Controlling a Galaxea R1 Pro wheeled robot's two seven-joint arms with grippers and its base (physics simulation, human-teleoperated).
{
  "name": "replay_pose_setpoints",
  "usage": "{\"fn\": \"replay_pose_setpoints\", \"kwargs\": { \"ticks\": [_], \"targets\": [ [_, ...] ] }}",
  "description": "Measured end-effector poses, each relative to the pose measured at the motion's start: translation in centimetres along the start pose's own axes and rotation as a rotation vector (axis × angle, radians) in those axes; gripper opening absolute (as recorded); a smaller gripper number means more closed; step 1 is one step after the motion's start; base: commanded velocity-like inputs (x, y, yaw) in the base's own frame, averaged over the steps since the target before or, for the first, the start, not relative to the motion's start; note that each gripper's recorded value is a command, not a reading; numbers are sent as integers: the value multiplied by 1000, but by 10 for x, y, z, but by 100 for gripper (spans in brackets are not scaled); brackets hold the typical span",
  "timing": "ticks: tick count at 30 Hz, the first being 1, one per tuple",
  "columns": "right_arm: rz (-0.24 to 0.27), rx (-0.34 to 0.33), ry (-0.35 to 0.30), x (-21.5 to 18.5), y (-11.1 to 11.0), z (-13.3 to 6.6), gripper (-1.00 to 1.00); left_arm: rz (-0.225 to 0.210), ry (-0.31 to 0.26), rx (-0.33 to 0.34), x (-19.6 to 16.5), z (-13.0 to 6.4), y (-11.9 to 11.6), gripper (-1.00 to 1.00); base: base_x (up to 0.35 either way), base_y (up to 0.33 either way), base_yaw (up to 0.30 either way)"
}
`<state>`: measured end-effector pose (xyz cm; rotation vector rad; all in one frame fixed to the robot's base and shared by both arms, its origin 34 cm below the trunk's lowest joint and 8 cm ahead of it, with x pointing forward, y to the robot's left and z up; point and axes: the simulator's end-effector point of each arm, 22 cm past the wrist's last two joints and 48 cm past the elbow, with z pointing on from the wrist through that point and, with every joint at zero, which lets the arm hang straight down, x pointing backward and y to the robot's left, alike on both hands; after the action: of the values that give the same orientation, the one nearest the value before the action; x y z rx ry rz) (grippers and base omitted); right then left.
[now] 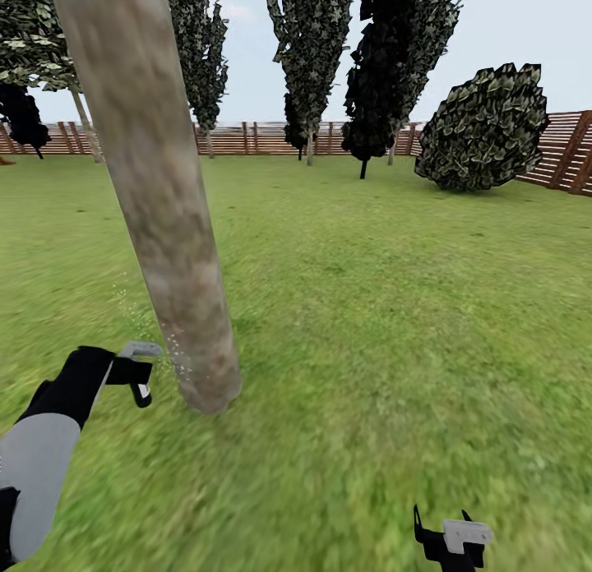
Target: In the garden, pick up the pesticide atomizer on the floor and spray pesticide onto both trees until each tree trunk is fully covered.
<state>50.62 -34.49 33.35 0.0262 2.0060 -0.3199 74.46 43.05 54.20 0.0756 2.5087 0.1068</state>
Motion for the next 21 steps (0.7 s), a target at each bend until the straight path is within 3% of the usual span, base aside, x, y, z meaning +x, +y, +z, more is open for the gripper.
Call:
{"fn": "replay_pose_setpoints", "kwargs": {
  "ticks": [12, 18, 21],
  "targets": [
    [-1, 0, 1, 0, -1, 0, 100, 14, -71, 0, -32, -14, -8, -100, 175, 0, 0],
    [-1, 0, 1, 0, -1, 0, 100, 5, -75, -65, -31, -26, 39, -100, 2, 0, 0],
    [-2, 0, 1, 0, -1, 0, 100, 4, -73, -61, -30, -26, 39, -100, 0, 0, 0]
  ]
}}
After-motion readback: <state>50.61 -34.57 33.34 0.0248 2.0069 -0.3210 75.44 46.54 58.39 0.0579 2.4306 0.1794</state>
